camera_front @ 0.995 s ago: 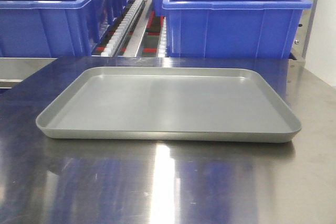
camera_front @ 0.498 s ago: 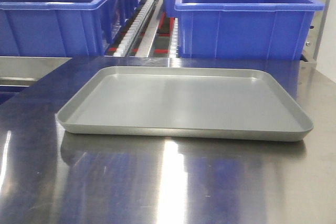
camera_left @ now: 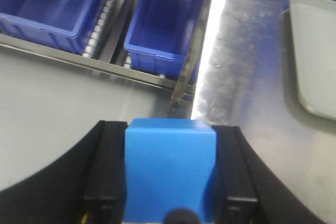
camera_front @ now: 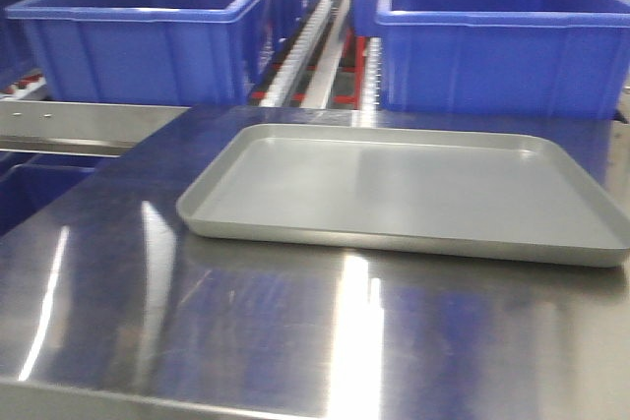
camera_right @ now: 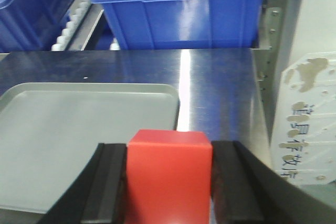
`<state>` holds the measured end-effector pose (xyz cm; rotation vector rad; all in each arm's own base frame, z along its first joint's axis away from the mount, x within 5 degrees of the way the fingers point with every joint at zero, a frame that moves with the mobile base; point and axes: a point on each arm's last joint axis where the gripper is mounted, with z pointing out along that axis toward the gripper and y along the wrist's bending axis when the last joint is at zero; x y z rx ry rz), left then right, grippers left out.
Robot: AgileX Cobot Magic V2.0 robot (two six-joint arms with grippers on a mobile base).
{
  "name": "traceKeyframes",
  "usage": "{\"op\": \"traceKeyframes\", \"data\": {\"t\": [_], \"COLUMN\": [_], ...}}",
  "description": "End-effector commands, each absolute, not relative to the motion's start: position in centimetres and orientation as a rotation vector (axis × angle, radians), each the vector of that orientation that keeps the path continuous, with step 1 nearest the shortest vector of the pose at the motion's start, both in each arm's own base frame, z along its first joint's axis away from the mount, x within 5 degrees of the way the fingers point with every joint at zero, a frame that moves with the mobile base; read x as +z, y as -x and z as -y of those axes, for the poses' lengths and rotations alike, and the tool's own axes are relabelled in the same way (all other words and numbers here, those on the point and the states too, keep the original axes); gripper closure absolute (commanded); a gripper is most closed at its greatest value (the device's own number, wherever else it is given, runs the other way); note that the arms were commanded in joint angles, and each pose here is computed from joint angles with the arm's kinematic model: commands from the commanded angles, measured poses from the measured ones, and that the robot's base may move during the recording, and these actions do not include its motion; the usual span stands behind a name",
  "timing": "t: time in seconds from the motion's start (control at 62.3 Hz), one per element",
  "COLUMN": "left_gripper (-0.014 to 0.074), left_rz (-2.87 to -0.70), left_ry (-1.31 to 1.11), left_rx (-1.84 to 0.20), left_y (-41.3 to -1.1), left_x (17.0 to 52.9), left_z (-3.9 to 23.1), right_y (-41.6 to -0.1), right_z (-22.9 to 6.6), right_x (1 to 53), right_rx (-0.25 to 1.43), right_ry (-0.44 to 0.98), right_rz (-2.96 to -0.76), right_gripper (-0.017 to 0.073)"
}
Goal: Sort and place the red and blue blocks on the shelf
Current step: 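Drive the base away from the table carrying both cubes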
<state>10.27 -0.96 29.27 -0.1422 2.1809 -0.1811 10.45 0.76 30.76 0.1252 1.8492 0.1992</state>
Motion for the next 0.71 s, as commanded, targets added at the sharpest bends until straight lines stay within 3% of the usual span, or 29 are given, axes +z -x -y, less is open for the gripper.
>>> {"op": "traceKeyframes", "data": {"t": [0.0, 0.69], "left_gripper": [0.0469, 0.0469], "left_rz": [-2.08, -2.08], "left_ry": [0.147, 0.147], "left_rx": [-0.197, -0.197], "left_y": [-10.65, -10.65], "left_x": [30.74, 30.74], "left_z": [0.96, 0.96], "right_y": [-10.56, -10.56], "right_z": [-0.63, -0.63], "right_x": [32.49, 32.49], "right_rx": [0.188, 0.188], "right_ry": [-0.116, -0.116], "right_rz": [-1.733, -1.733], "right_gripper": [0.051, 0.051]}}
